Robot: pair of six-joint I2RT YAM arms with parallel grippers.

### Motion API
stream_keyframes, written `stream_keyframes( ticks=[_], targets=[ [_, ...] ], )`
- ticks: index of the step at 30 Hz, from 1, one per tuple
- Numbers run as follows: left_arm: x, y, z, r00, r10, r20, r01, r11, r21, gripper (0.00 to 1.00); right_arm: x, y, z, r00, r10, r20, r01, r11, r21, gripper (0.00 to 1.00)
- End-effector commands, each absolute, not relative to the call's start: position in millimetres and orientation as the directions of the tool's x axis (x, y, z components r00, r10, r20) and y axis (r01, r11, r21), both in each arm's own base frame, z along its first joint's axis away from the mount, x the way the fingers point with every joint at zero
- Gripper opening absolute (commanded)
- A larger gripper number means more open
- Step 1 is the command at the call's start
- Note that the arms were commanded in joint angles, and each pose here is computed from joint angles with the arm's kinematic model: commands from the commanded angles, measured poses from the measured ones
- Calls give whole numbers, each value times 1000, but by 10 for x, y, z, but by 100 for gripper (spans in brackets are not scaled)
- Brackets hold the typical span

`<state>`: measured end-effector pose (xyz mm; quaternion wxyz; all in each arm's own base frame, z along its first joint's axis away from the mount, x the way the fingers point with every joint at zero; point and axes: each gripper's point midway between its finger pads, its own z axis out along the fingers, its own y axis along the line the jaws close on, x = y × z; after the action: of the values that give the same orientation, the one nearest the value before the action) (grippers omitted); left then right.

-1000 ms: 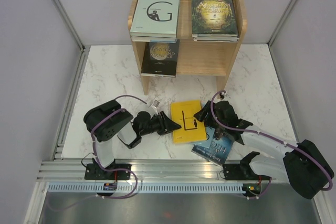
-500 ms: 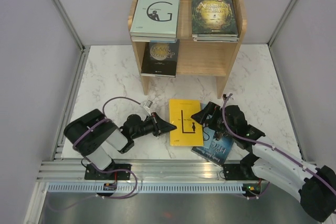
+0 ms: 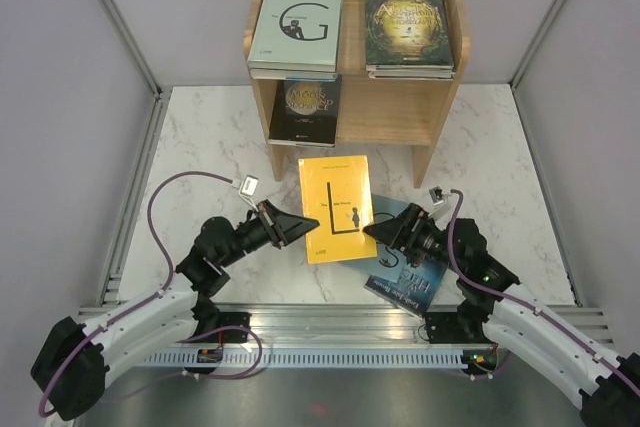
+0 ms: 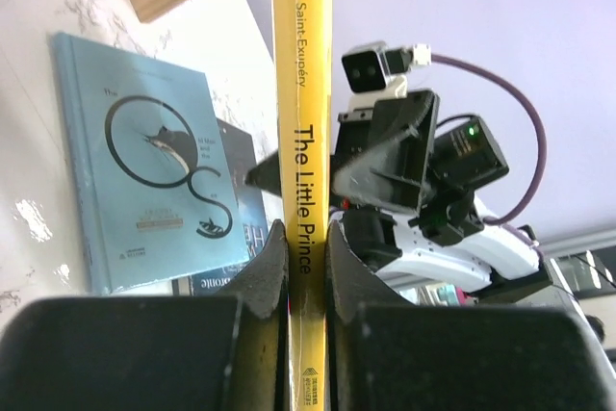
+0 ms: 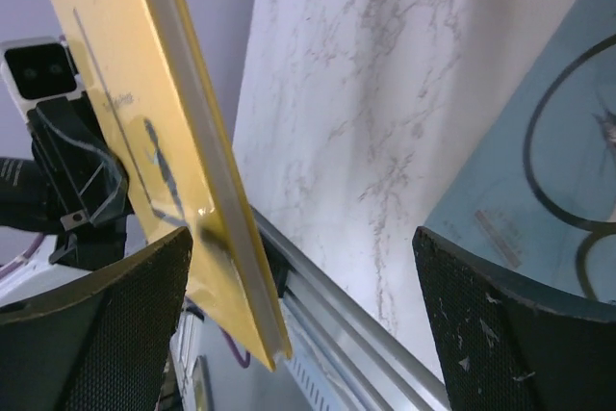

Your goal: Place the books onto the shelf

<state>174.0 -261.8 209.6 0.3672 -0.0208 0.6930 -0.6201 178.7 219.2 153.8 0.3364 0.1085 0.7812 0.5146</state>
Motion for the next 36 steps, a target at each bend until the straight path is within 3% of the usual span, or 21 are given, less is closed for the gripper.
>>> stream_keyframes(
  ticks=[1,4,9,12,13,18,21,22,28,36],
  targets=[
    [1821,-2547,2465,-661,-518,-543,485,258,-836,2,1655,2368,2028,-746,516,-421,-322,274,906,98],
    [1801,-2516,2564,-652,-538,-535,492,236,-838,2,1545,2477,2222,-740,499,-451,-387,233,892,95],
    [1811,-2491,2595,-649,-564,-511,479,219,-850,2,1345,2690,2348,-755,473,-454,-428,168,888,79],
    [1804,-2480,2572,-657,-570,-494,462,213,-861,2,1296,2746,2378,-756,483,-442,-432,138,891,63],
    [1796,-2462,2561,-656,-576,-488,458,211,-864,2,1285,2755,2386,-757,484,-440,-433,132,891,53],
    [1796,-2419,2481,-654,-582,-483,435,232,-870,2,1256,2782,2517,-748,491,-447,-459,106,882,30],
    [1811,-2417,2403,-661,-580,-476,414,247,-876,2,1266,2756,2605,-733,509,-452,-473,98,876,12],
    [1816,-2414,2363,-665,-578,-473,402,257,-879,2,1272,2742,2632,-729,518,-448,-472,94,876,2],
    [1849,-2394,2141,-683,-565,-463,338,317,-886,4,1277,2625,2866,-691,572,-442,-501,63,863,0],
    [1862,-2414,1909,-712,-538,-451,288,361,-887,22,1314,2659,3030,-679,586,-443,-515,50,856,0]
  ],
)
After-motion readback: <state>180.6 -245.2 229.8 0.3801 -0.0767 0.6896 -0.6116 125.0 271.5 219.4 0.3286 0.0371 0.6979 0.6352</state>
